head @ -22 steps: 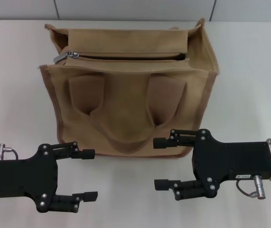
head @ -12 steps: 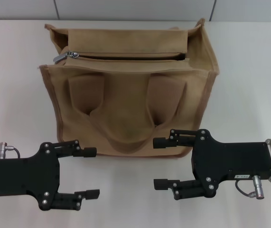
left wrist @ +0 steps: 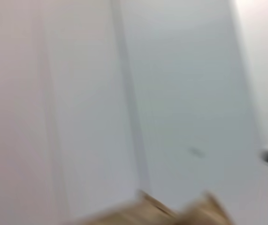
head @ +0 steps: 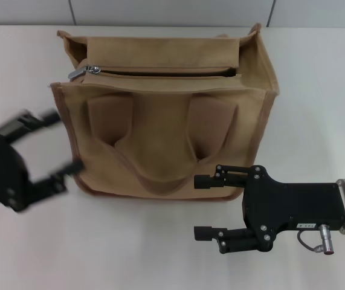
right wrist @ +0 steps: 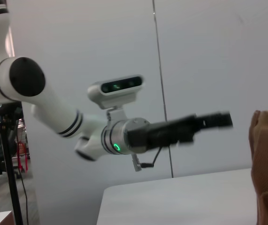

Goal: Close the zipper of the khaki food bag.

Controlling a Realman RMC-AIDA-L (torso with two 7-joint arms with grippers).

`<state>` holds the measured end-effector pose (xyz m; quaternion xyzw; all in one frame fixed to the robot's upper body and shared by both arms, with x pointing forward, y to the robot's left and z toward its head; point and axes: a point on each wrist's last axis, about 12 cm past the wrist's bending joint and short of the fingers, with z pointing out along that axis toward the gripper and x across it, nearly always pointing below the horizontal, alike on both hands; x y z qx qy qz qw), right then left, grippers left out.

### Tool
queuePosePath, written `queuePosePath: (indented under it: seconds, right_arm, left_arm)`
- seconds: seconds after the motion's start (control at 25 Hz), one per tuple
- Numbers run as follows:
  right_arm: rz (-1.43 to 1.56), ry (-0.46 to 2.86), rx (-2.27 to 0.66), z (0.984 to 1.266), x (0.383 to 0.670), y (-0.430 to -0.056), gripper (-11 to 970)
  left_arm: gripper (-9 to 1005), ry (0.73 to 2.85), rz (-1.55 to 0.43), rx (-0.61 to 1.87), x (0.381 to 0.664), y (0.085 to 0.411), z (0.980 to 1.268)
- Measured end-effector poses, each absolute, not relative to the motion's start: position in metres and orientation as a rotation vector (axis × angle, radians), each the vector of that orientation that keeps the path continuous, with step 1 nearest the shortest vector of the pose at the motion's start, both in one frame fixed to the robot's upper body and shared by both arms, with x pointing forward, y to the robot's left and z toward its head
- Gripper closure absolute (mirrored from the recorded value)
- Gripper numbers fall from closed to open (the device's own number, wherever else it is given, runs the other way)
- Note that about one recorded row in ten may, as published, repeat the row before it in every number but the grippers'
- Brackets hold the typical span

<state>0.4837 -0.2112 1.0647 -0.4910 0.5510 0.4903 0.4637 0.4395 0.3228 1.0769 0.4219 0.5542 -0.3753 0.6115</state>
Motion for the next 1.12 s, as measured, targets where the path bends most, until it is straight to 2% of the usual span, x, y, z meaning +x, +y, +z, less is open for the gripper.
queuePosePath:
  seconds: [0.08, 0.24, 0.32, 0.4, 0.56, 0.68, 1.12]
  right_arm:
    - [1.206, 1.357, -1.199, 1.063, 0.483, -0.211, 197]
    - [1.199, 1.349, -1.196, 1.061, 0.481, -0.211, 197]
    - [1.194, 1.344, -1.189, 1.059, 0.48, -0.211, 197]
    - [1.192, 1.341, -1.181, 1.059, 0.48, -0.211, 197]
    - [1.193, 1.344, -1.175, 1.058, 0.479, -0.212, 197]
    - [1.193, 1.348, -1.17, 1.056, 0.477, -0.213, 197]
    - [1.188, 1.34, -1.169, 1.053, 0.475, -0.212, 197]
  left_arm:
    - [222, 1.211, -0.72, 0.76, 0.428, 0.338, 1.077]
    - [225, 1.216, -0.617, 0.644, 0.428, 0.348, 1.075]
    - [227, 1.299, -0.48, 0.491, 0.443, 0.356, 1.064]
    - [228, 1.299, -0.48, 0.491, 0.443, 0.356, 1.064]
    - [232, 1.448, -0.452, 0.546, 0.472, 0.344, 1.049]
    - [234, 1.478, -0.462, 0.593, 0.479, 0.337, 1.046]
    - [244, 1.458, -0.468, 0.642, 0.496, 0.324, 1.05]
